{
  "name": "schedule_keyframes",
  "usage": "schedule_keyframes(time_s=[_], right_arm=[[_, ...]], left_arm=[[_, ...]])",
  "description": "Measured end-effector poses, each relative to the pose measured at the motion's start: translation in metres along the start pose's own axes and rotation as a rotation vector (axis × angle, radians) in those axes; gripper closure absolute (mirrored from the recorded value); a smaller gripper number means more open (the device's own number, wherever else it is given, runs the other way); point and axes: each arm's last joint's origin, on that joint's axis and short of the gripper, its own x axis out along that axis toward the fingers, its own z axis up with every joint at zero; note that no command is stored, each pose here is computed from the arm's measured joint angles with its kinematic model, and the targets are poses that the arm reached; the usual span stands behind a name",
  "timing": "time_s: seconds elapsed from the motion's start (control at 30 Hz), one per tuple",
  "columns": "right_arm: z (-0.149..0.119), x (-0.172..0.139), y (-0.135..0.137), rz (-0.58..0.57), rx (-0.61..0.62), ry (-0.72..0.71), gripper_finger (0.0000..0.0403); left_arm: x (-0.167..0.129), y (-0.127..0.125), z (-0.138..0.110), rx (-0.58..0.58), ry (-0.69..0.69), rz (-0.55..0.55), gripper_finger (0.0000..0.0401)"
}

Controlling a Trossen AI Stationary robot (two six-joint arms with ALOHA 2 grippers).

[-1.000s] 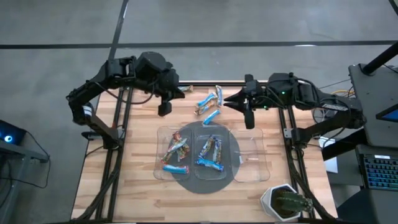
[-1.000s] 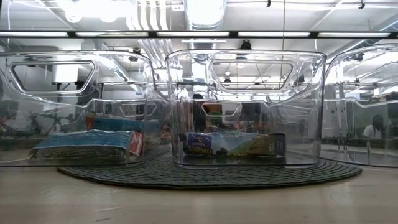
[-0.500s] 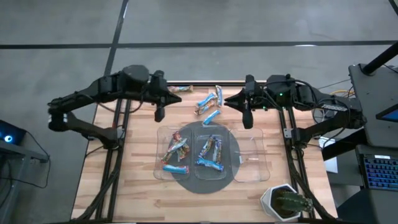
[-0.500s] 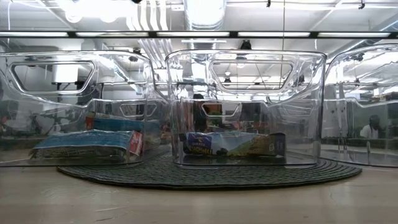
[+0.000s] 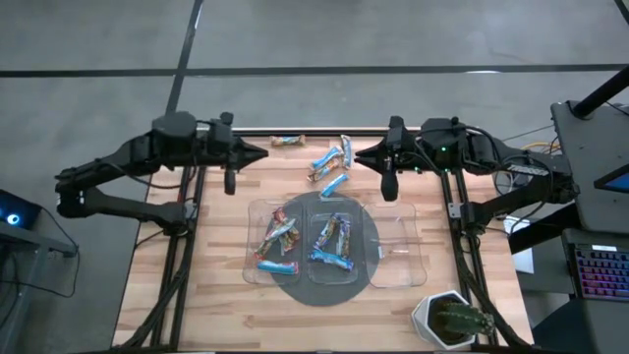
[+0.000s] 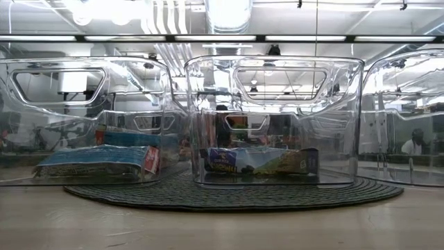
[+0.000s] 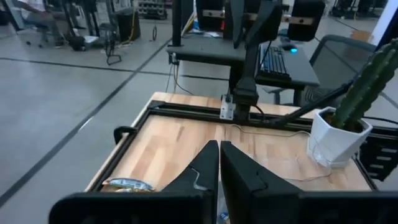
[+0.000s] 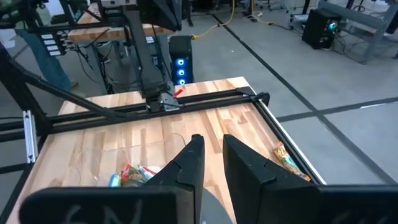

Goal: Pick and place Granola Bars by type
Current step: Put the yellow granola bar into the right transparent bin

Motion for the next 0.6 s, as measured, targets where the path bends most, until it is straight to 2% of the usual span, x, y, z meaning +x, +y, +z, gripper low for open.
schedule_keyframes(time_s=[0.1,0.23,0.43,0.6], right_arm=[[0.0,0.0,0.0,-0.002,0.005,-0.004,0.0351],[0.001,0.0,-0.002,-0.062,0.037,-0.015,0.0348],[0.003,0.0,-0.014,-0.161,0.163,-0.035,0.033],[-0.002,0.0,-0.032,-0.239,0.299,0.001,0.0292]], left_arm=[[-0.002,0.0,0.003,0.001,-0.012,0.002,0.0401],[-0.002,0.0,0.003,0.005,-0.012,0.003,0.0401],[-0.002,0.0,0.002,0.005,-0.008,0.003,0.0401],[-0.002,0.0,0.002,-0.005,-0.008,0.003,0.0401]])
